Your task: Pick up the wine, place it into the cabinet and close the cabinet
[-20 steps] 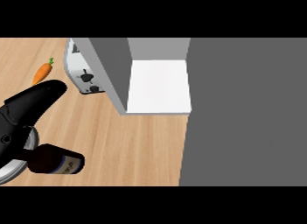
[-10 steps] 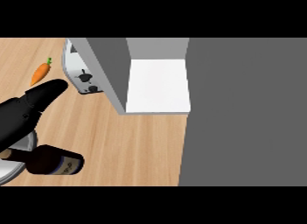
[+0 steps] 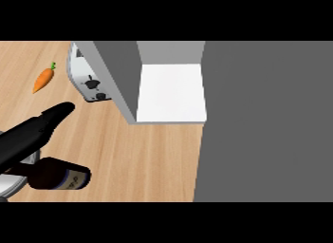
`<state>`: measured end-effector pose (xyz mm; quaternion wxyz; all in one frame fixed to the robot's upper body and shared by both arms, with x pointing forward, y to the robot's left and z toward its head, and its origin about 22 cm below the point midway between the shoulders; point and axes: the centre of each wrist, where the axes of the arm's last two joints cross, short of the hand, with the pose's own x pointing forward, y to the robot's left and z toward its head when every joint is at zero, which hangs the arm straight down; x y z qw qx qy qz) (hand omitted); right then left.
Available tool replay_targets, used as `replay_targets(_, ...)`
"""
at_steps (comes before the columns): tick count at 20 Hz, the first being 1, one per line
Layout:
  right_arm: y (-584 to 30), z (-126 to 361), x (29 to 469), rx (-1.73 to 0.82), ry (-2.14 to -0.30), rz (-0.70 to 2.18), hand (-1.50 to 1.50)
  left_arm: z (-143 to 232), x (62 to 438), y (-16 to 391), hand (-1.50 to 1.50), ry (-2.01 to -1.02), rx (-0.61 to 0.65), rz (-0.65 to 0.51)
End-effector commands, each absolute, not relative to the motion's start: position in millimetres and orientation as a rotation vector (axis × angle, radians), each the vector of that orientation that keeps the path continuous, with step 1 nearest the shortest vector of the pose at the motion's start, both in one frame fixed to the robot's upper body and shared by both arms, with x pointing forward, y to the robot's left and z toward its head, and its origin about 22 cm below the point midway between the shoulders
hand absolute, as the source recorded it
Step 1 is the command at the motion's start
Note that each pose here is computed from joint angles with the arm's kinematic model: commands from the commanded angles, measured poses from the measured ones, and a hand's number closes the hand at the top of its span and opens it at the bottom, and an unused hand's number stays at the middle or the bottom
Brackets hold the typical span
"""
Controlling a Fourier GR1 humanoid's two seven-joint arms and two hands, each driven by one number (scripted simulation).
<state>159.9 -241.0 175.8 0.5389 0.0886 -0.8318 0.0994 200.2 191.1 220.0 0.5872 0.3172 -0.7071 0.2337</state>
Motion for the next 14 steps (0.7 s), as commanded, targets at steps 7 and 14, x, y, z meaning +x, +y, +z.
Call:
replay_targets(7,-262.2,175.1,153.7,0.296,-1.988,0.23,-1.5,147.6,192.9,228.0,-1.5,-1.516,0.776,0.703)
replay_targets(14,-265.7,176.1,127.4,0.299,-1.992,0.249,-1.5,117.5,177.9,233.9,-1.5,-1.497,0.784,0.7)
